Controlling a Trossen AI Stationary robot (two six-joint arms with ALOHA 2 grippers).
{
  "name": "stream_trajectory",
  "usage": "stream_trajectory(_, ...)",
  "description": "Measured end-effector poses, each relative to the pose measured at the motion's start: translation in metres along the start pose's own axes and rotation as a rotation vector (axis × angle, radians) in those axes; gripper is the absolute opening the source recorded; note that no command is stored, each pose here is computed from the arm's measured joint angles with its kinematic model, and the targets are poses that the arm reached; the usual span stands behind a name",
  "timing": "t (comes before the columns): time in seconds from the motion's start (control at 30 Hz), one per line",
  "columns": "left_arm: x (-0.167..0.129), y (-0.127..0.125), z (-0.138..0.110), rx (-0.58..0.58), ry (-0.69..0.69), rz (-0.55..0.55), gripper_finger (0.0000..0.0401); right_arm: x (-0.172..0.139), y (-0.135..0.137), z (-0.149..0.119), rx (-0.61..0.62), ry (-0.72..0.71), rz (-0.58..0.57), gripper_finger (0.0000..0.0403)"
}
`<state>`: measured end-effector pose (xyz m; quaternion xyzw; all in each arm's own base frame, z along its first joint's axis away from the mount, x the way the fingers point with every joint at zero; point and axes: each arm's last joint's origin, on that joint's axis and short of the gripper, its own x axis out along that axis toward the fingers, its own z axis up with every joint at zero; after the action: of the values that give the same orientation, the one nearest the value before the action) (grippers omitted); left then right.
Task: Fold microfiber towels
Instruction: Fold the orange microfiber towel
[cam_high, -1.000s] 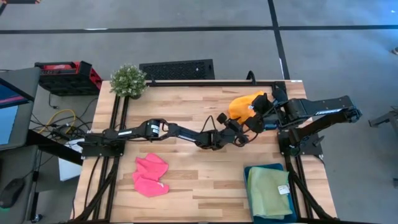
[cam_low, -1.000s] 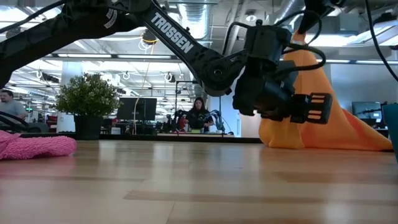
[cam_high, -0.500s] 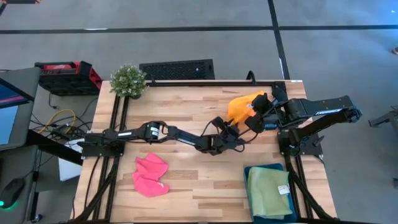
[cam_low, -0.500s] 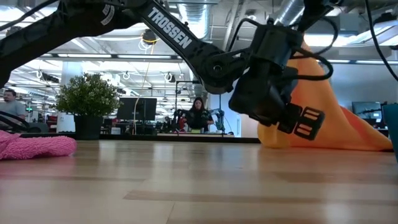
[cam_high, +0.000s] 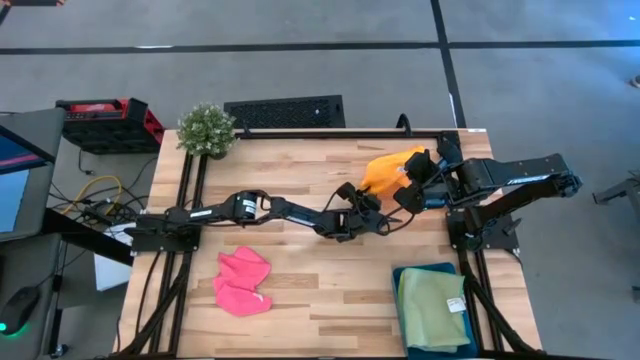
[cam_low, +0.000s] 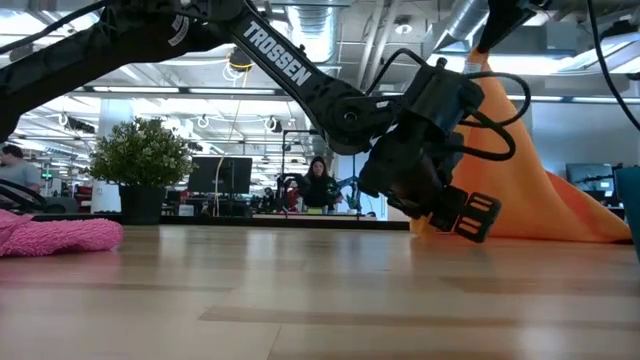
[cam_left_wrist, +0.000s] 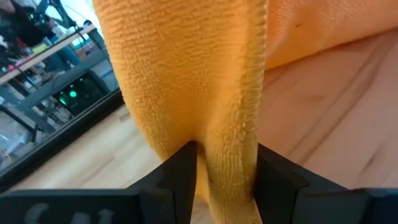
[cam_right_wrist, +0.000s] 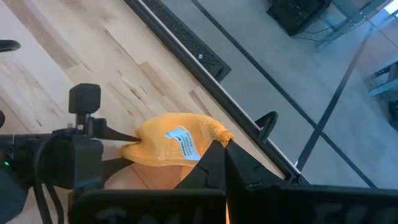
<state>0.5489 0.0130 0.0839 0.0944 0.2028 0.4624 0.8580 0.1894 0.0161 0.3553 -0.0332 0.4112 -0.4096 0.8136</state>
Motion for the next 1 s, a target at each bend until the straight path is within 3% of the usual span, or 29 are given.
stream_trajectory(0.13,0.002,0.001,0.000,0.049,0.003,0.003,0.0101,0.000,0.000,0.000,0.000,0.000,0.000,0.0008)
stream_trajectory(0.3,0.003,0.003,0.002,0.127,0.006,0.006,0.0013,0.000,0.000,0.000,0.000,0.001,0.000,0.0008)
stream_trajectory(0.5,-0.002,0.008,0.009,0.257,0.032,0.000,0.0002,0.000,0.000,0.000,-0.009,0.004,-0.003,0.0008)
stream_trajectory(0.6,-0.009,0.017,0.019,0.310,0.085,-0.068,0.0001,0.000,-0.001,-0.001,-0.018,0.006,0.001,0.0008)
stream_trajectory(0.77,-0.026,0.040,0.045,0.305,0.193,-0.211,0.0000,0.000,-0.002,-0.003,-0.040,0.038,0.012,0.0008)
stream_trajectory(1.0,-0.049,0.076,0.073,0.400,0.300,-0.209,0.0000,0.000,-0.006,-0.010,-0.103,0.129,0.028,0.0008)
